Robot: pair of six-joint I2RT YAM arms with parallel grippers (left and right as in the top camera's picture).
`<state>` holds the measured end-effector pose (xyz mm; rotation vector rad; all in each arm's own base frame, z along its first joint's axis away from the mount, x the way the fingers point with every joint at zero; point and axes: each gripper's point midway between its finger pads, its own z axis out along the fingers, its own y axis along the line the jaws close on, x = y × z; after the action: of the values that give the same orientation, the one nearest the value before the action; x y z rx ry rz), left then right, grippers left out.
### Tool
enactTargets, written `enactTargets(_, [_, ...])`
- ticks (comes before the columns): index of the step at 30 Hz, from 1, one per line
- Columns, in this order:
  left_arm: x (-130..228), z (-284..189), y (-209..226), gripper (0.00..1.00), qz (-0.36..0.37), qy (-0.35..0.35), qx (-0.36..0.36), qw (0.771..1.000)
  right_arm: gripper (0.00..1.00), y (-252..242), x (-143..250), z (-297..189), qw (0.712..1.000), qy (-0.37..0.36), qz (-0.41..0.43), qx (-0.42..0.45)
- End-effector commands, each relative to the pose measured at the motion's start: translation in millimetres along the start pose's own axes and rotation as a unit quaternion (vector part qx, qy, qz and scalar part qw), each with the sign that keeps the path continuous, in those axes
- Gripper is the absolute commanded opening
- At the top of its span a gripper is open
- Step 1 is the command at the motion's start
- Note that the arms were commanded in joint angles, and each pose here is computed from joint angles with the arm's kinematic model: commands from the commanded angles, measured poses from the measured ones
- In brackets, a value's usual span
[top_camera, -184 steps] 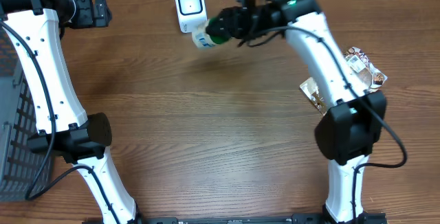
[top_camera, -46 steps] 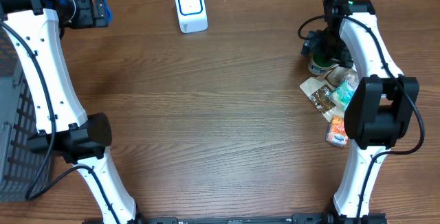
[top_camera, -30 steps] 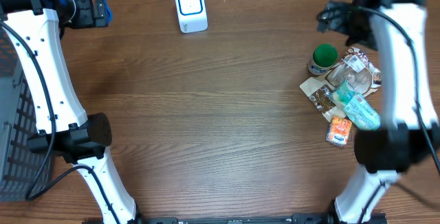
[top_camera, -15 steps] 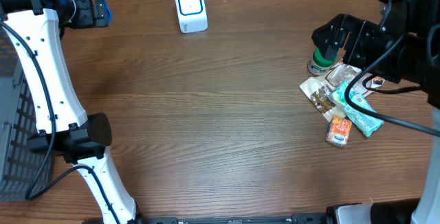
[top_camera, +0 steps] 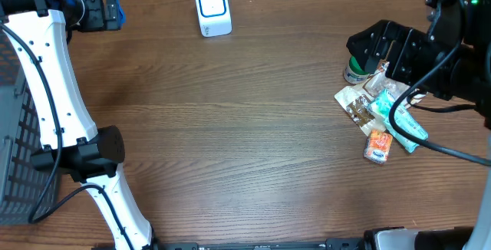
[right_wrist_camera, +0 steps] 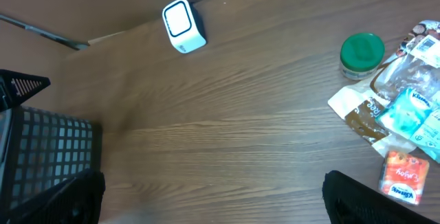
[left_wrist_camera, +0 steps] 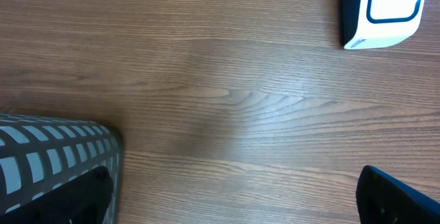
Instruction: Scan the item barcode
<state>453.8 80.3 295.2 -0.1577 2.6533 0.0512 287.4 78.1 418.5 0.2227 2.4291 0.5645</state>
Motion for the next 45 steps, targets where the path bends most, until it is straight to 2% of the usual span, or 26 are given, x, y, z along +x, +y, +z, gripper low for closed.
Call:
enactTargets(1, [-2,-16,-3,1.00,0.008,-0.018,-0.001,1.000,1.00,2,-1,-8,0.998,-0.016,-0.067,0.000])
enactTargets(7, [-2,-16,-3,1.00,0.008,-0.018,-0.001,1.000,1.00,-5,-25,-20,0.986,-0.107,-0.124,0.032])
enactTargets(14, [-2,-16,-3,1.00,0.008,-0.018,-0.001,1.000,1.00,-20,-15,-16,0.970,-0.197,-0.137,0.029])
enactTargets(20, [-2,-16,-3,1.00,0.008,-0.018,-0.001,1.000,1.00,-39,13,2,0.943,-0.297,-0.153,-0.003])
enactTargets(29, [-2,-16,-3,1.00,0.008,-0.018,-0.001,1.000,1.00,-81,82,46,0.898,-0.404,-0.170,-0.040])
enactTargets(36, [-2,-16,-3,1.00,0.008,-0.018,-0.001,1.000,1.00,-105,116,84,0.883,-0.432,-0.174,-0.057])
enactTargets(45, [-2,-16,-3,1.00,0.008,-0.018,-0.001,1.000,1.00,-122,139,109,0.880,-0.437,-0.175,-0.060])
